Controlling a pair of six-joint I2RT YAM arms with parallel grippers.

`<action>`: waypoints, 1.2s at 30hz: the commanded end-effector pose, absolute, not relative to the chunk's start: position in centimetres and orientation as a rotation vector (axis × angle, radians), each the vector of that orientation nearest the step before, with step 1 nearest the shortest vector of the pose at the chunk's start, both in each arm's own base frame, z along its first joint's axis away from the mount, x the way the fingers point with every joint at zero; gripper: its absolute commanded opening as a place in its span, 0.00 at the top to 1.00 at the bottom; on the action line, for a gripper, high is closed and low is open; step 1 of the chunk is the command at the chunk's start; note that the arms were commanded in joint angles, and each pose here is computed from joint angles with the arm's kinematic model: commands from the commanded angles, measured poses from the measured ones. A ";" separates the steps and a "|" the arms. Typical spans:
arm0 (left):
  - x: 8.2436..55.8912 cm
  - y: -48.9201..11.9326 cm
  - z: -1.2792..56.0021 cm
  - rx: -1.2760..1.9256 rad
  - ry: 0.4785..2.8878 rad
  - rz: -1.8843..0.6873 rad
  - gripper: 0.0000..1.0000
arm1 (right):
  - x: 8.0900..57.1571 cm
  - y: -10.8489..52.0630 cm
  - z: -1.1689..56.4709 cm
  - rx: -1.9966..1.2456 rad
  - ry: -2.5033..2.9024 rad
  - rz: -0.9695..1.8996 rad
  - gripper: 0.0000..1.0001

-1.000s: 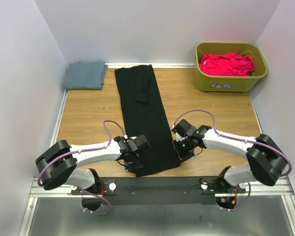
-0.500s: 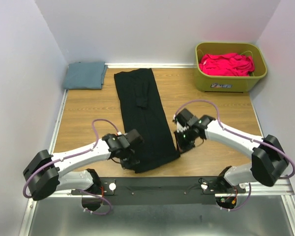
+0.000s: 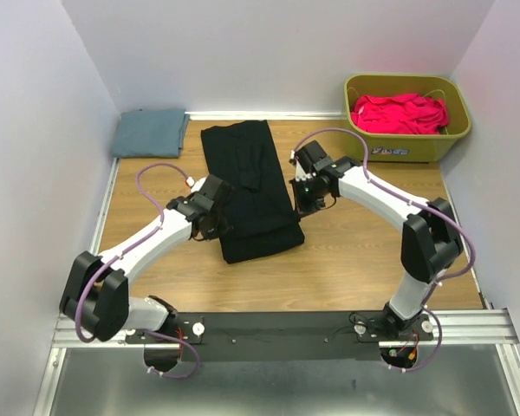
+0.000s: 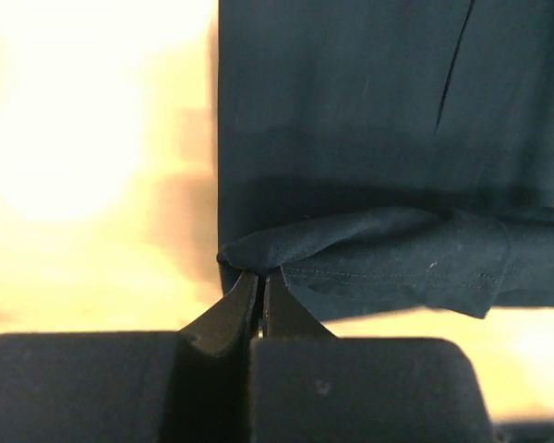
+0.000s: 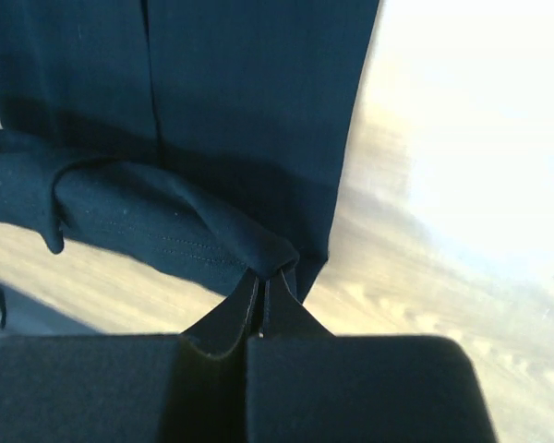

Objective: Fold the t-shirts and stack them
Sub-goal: Fold the tshirt

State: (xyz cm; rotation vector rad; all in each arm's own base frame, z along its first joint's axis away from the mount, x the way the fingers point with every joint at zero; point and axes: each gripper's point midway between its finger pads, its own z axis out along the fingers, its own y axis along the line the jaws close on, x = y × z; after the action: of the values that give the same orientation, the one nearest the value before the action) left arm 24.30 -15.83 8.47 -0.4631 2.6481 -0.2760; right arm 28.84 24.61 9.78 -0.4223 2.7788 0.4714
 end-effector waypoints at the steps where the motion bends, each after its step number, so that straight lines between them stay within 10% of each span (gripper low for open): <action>1: 29.5 -13.7 10.0 -0.394 2.482 -0.142 1.00 | 33.0 24.4 9.6 -0.432 2.699 0.378 0.99; 36: 41.6 -9.6 7.3 -0.341 2.350 0.009 1.00 | 44.4 24.6 5.8 -0.262 2.580 0.230 0.99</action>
State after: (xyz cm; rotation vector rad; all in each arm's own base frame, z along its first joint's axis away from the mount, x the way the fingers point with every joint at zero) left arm 40.15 -12.25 7.57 -0.3081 2.3916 -0.1217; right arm 42.28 26.84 6.82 -0.3052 2.6019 0.3661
